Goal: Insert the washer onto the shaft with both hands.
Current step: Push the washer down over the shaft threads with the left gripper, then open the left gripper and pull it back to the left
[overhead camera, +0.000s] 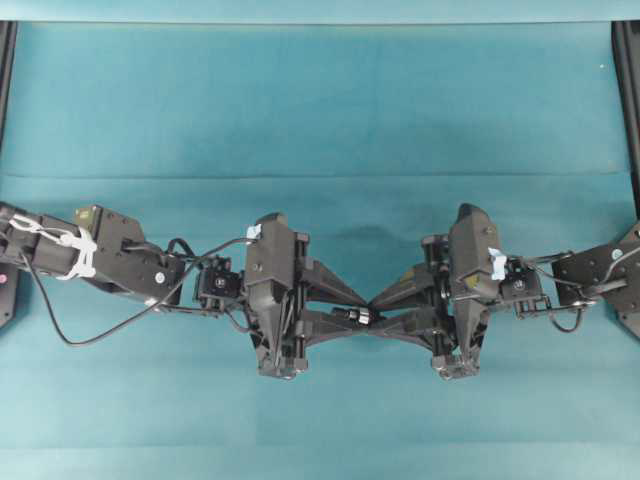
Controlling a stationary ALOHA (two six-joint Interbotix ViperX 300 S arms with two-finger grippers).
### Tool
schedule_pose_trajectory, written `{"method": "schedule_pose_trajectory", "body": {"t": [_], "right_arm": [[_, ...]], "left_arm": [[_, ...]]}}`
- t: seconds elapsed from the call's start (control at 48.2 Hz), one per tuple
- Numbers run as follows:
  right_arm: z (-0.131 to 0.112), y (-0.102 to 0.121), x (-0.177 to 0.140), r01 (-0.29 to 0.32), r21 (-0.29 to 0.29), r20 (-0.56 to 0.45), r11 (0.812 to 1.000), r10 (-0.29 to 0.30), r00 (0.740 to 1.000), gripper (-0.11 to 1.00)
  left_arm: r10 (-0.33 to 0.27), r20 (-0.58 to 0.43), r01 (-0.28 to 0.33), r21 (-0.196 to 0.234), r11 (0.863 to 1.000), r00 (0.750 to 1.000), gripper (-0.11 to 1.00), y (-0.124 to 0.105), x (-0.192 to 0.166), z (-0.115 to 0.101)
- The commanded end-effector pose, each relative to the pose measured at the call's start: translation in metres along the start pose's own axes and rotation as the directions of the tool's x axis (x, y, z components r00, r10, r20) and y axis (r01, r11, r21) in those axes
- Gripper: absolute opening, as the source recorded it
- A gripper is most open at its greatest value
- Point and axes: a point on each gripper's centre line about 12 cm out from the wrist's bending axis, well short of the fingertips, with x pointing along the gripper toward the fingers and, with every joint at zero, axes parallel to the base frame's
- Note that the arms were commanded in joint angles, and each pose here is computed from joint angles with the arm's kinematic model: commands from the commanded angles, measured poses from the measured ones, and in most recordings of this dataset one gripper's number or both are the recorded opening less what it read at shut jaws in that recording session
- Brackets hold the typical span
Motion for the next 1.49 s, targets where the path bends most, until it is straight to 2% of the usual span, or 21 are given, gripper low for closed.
{"method": "schedule_pose_trajectory", "body": {"t": [0.0, 0.518, 0.539, 0.663, 0.746, 1.161, 1.472], "right_arm": [[0.008, 0.001, 0.002, -0.004, 0.002, 0.028, 1.000, 0.004, 1.000, 0.00], [0.007, 0.001, 0.002, 0.000, 0.002, 0.018, 1.000, 0.000, 1.000, 0.00], [0.007, 0.001, 0.002, -0.001, 0.002, 0.019, 1.000, 0.001, 1.000, 0.00], [0.007, 0.001, 0.002, -0.001, 0.000, 0.019, 1.000, 0.001, 1.000, 0.00], [0.007, 0.001, 0.002, -0.001, -0.003, 0.019, 1.000, 0.001, 1.000, 0.00], [0.006, 0.000, 0.002, 0.001, -0.005, 0.016, 1.000, -0.001, 1.000, 0.00], [0.006, 0.000, 0.002, 0.001, -0.006, 0.013, 1.000, -0.001, 1.000, 0.00]], "left_arm": [[-0.010, 0.031, 0.010, 0.000, 1.000, 0.999, 0.37, -0.003, 0.002, 0.010], [-0.004, 0.004, 0.004, -0.001, 1.000, 1.000, 0.38, -0.003, 0.001, 0.008], [-0.001, -0.002, 0.001, -0.001, 1.000, 1.000, 0.41, -0.002, 0.001, 0.008], [0.003, -0.032, -0.003, -0.001, 1.000, 0.999, 0.76, -0.002, 0.001, 0.004], [0.009, -0.051, -0.009, -0.002, 1.000, 0.999, 0.86, -0.001, 0.000, 0.004], [0.013, -0.072, -0.012, 0.003, 1.000, 0.997, 0.86, -0.003, -0.008, 0.011], [0.038, -0.187, -0.036, 0.010, 0.999, 0.982, 0.86, -0.003, -0.051, 0.012]]}}
